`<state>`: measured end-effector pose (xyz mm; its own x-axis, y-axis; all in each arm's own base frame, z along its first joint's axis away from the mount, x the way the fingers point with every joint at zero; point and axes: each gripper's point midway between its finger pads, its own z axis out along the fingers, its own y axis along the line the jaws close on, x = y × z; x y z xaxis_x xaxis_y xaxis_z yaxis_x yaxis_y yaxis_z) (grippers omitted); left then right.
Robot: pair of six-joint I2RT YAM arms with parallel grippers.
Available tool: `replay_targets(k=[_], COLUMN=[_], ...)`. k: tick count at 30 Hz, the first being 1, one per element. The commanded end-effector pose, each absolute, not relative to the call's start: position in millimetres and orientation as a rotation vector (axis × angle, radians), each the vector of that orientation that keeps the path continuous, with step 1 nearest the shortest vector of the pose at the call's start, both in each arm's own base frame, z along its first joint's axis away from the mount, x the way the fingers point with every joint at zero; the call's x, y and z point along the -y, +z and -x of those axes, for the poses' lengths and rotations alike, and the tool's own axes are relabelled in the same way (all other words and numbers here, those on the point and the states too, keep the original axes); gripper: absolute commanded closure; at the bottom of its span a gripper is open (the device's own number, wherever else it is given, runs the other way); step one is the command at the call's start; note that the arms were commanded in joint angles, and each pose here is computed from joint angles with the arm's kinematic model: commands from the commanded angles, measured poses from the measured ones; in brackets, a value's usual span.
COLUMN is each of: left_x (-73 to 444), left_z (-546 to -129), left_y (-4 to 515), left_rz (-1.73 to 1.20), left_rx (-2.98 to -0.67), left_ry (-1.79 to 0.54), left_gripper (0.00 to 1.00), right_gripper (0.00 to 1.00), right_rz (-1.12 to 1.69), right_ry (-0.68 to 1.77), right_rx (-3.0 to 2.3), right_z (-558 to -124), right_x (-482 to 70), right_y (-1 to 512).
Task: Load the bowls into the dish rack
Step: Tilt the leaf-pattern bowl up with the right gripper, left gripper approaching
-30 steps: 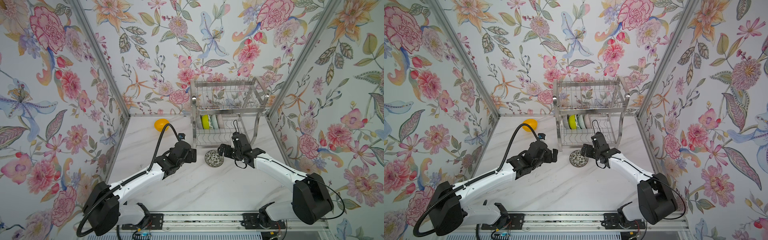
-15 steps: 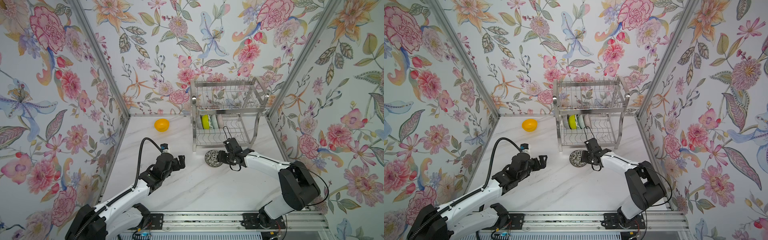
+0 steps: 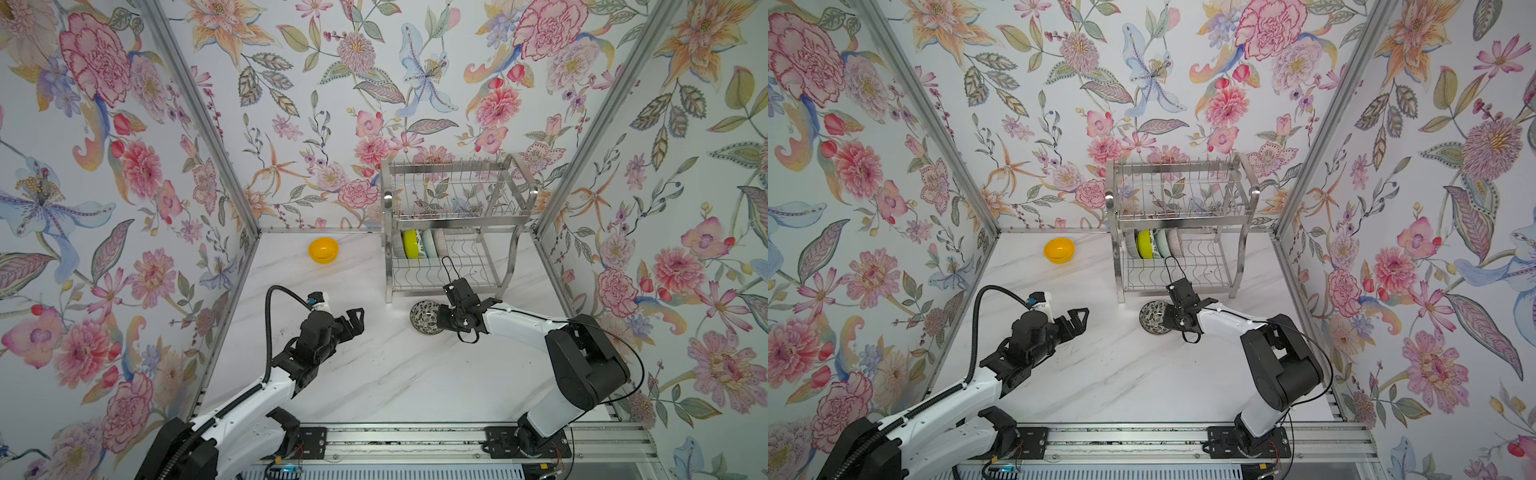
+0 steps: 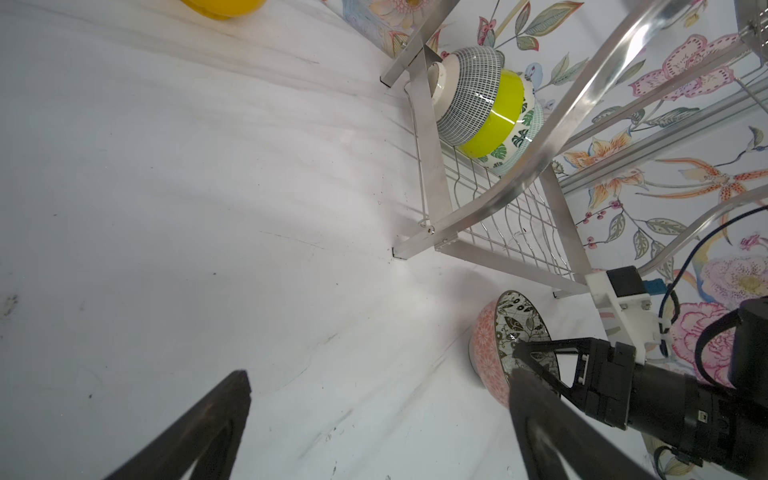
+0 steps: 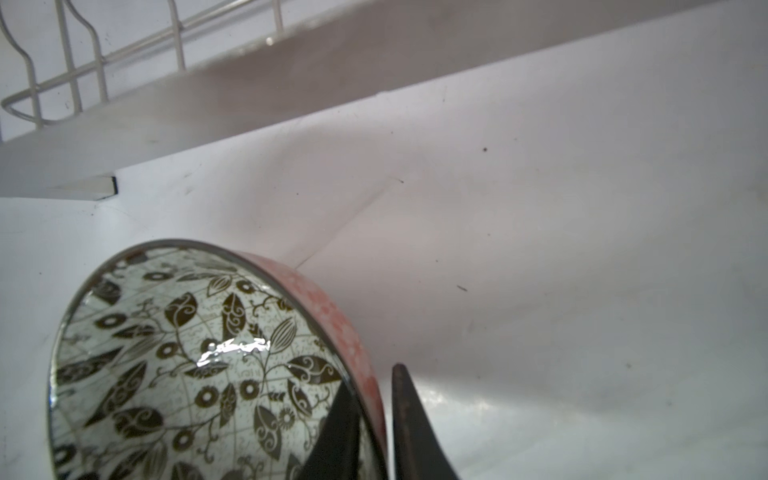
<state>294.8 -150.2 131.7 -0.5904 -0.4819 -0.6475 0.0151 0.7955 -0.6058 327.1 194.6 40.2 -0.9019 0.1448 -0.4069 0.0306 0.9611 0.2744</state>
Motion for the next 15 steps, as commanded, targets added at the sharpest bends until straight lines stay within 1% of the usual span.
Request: replay_targets(k=[1, 2, 6, 11, 15], left_x=[155.6, 153.3, 154.9, 182.1, 201.6], left_z=[-297.9, -299.7, -304.3, -308.4, -310.2], left_y=[130.8, 129.6, 131.8, 150.5, 166.7], left_rz=[0.361, 0.375, 0.396, 0.304, 0.26], left_rx=[-2.113, -2.118, -2.115, -2.09, -2.023], left_ry=[-0.79, -0.772, -0.776, -0.93, -1.053], left_gripper=[0.01, 0.01, 0.01, 0.01, 0.01], right_gripper=[0.92, 0.96, 1.0, 1.0, 1.0], right_rz=[-0.084, -0.082, -0.077, -0.062, -0.043], right_ry=[0.345, 0.345, 0.36, 0.373, 0.387], right_rx=[-2.655, -2.649, -2.595, -2.51, -2.433], right_z=[-331.4, -332.3, -339.4, -348.5, -355.7], right_x=[-201.7, -202.0, -204.8, -209.4, -215.2], right_y=[46.2, 48.1, 64.4, 92.2, 120.5])
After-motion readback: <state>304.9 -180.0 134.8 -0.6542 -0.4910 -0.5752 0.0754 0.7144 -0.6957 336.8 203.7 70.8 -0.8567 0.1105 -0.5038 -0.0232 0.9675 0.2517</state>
